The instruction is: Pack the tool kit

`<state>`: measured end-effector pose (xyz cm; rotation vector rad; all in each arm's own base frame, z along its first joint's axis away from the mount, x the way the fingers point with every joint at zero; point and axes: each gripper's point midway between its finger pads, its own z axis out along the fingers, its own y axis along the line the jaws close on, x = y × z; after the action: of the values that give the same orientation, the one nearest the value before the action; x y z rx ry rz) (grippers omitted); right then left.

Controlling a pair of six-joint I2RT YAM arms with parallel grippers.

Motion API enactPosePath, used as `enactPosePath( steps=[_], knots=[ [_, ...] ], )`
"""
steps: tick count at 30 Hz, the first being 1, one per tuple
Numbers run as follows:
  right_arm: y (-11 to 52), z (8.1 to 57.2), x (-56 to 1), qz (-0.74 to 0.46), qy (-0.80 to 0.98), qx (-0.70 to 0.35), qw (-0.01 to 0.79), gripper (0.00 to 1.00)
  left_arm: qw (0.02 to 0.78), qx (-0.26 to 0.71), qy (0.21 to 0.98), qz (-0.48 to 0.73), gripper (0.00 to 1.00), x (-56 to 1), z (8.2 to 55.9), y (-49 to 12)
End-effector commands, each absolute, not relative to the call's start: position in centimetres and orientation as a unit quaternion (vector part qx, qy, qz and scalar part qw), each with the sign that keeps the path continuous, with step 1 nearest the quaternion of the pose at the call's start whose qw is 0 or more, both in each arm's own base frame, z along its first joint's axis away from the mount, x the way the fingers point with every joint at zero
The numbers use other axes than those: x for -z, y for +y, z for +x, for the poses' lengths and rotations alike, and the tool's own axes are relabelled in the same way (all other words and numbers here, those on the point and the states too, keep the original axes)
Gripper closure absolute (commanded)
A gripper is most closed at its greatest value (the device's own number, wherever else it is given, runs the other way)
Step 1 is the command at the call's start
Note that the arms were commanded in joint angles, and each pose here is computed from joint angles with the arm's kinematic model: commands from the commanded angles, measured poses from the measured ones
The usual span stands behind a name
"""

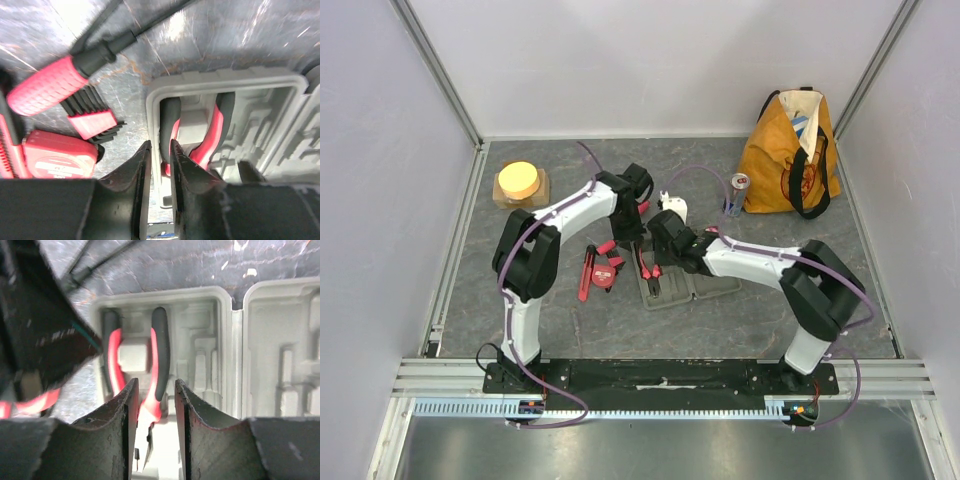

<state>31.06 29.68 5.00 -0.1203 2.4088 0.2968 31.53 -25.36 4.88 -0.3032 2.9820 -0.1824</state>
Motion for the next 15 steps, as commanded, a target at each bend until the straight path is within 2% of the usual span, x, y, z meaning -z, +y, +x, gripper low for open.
enactPosePath(
  steps=[1, 7, 15],
  knots=[
    [29.2, 31.8, -10.3, -0.018, 0.905, -0.143, 0.400, 0.57, 0.172, 0.095, 0.976, -0.098, 0.71, -11.3, 35.3, -24.6],
    [26.5, 31.3, -11.1, 0.015, 0.904, -0.131, 0.407, 0.51, 0.168, 0.118, 0.976, -0.075, 0.61, -10.6, 34.2, -23.9],
    [23.2, 30.5, -10.4, 0.053, 0.910, -0.120, 0.394, 0.48, 0.125, 0.233, 0.964, -0.013, 0.54, -7.5, 31.4, -27.2]
  ],
)
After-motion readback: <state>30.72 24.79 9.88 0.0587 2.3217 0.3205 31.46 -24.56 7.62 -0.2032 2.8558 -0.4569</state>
